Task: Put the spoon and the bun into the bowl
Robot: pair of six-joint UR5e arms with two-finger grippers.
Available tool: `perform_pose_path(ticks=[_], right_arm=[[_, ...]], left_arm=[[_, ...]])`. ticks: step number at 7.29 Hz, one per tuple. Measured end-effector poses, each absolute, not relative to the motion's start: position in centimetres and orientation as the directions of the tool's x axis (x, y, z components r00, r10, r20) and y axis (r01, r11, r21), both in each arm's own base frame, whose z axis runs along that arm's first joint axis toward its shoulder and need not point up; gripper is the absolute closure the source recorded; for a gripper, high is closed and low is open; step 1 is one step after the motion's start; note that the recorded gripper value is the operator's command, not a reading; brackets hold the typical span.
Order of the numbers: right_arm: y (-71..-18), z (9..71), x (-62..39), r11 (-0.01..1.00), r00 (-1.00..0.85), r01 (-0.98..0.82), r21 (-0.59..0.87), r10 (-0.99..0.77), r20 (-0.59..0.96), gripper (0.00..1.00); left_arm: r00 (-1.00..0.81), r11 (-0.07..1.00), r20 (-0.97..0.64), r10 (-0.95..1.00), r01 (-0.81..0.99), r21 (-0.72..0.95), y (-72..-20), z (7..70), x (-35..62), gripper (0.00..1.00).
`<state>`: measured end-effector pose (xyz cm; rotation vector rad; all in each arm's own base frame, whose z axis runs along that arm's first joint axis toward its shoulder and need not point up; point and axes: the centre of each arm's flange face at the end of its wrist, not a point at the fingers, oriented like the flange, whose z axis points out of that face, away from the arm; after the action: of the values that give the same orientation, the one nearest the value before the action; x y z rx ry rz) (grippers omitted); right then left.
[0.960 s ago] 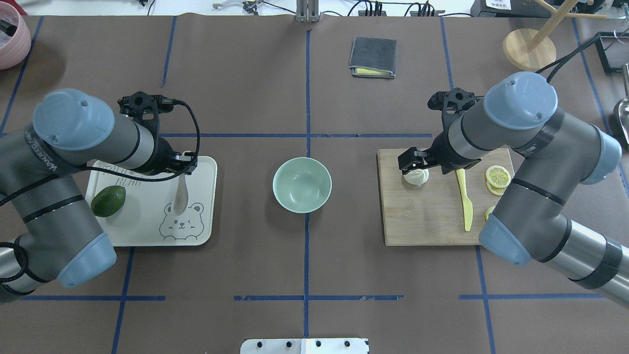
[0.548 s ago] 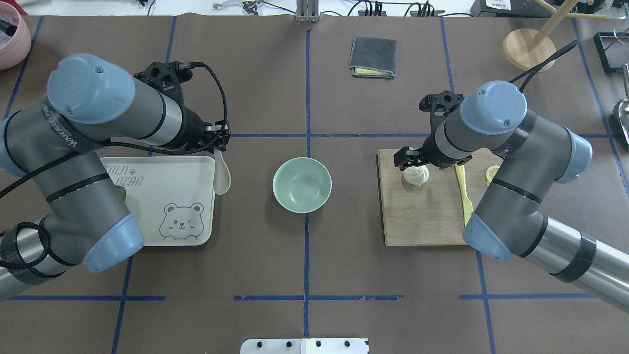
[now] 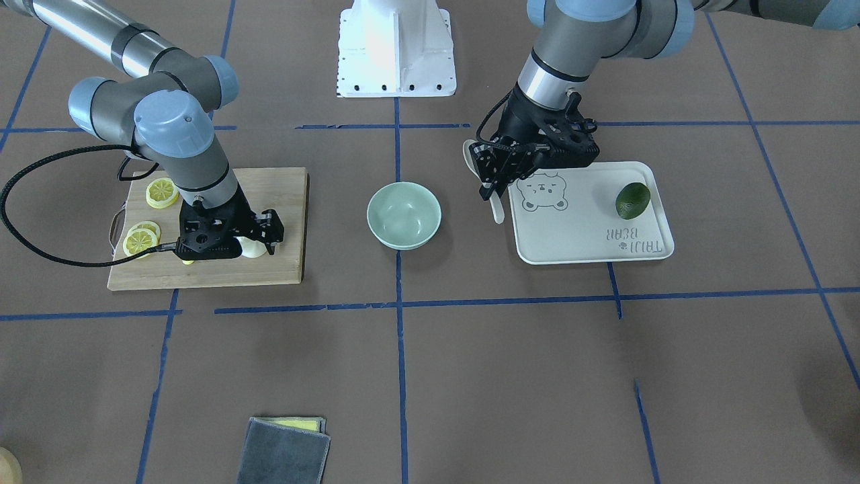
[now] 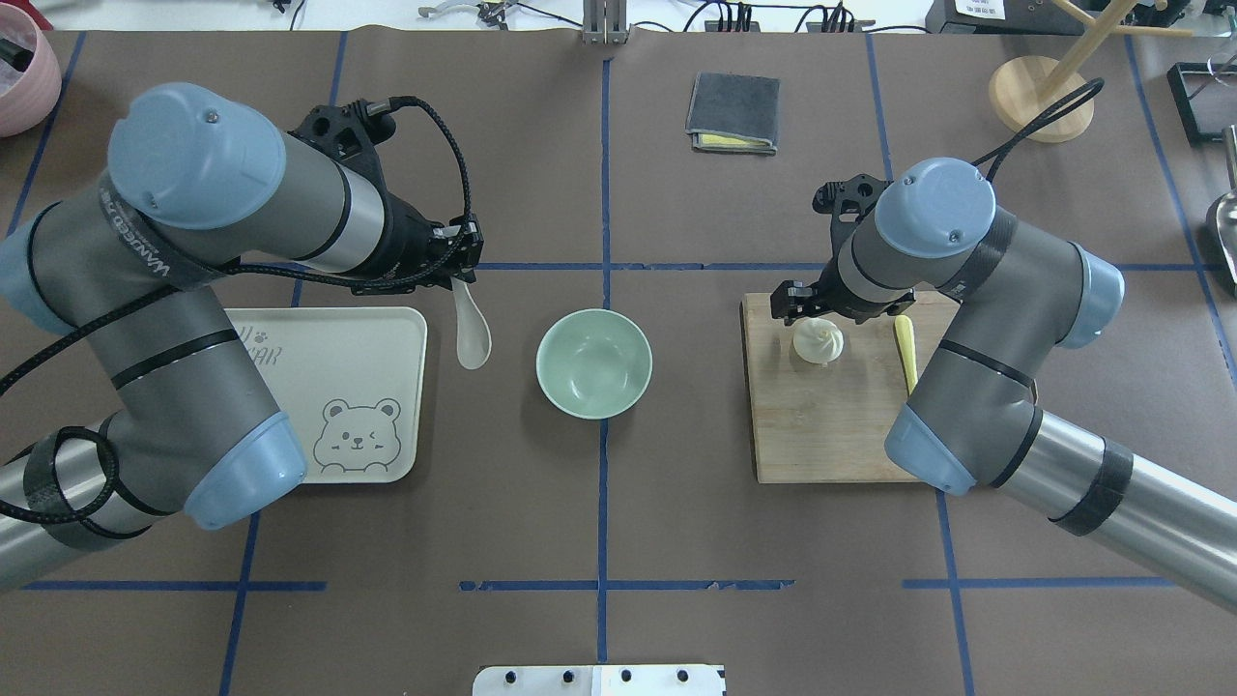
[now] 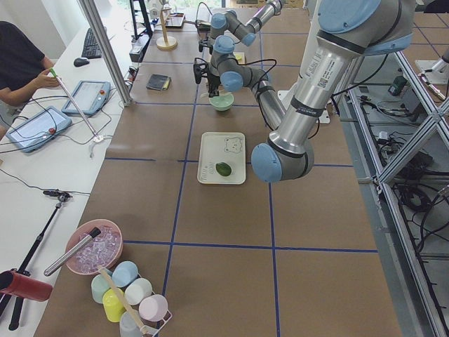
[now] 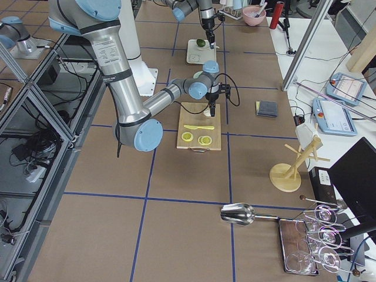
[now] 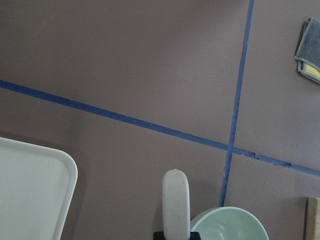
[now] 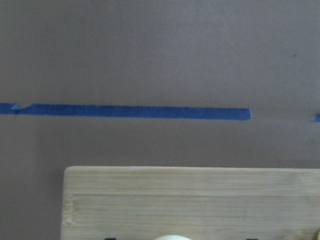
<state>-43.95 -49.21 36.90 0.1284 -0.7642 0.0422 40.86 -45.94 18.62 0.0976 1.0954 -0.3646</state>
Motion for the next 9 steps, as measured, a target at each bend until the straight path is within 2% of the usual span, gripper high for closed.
perform_pose_path(ticks=[3,4,5,6,7,9], right_arm=[[-48.8,36.4,-44.0,0.994,0.711,-0.073,0.085,-0.008,0.703,0.20],[-48.4,36.6,-44.2,0.995,0.712,-0.064,0.080,-0.011,0.702,0.24],[-48.0,36.9,-44.6,0.996,0.714,-0.054,0.076,-0.015,0.700,0.36],[-47.7,37.0,-44.9,0.996,0.715,-0.049,0.074,-0.017,0.699,0.75],[-47.6,37.1,-45.0,0.996,0.716,-0.047,0.073,-0.018,0.698,0.99],[-47.6,36.9,-45.1,0.996,0.715,-0.045,0.074,-0.020,0.699,1.00]], left_arm=[[0.382,0.930,-0.886,-0.261,0.345,-0.125,-46.3,17.1,41.7,1.00],[0.378,0.930,-0.888,-0.261,0.344,-0.127,-46.3,16.7,41.9,1.00],[0.368,0.926,-0.888,-0.277,0.348,-0.145,-46.6,16.5,42.7,1.00],[0.347,0.918,-0.888,-0.303,0.356,-0.175,-47.0,16.6,43.9,1.00],[0.330,0.914,-0.890,-0.314,0.359,-0.190,-47.4,16.8,44.8,1.00],[0.293,0.895,-0.886,-0.360,0.375,-0.240,-47.5,17.5,47.1,1.00]])
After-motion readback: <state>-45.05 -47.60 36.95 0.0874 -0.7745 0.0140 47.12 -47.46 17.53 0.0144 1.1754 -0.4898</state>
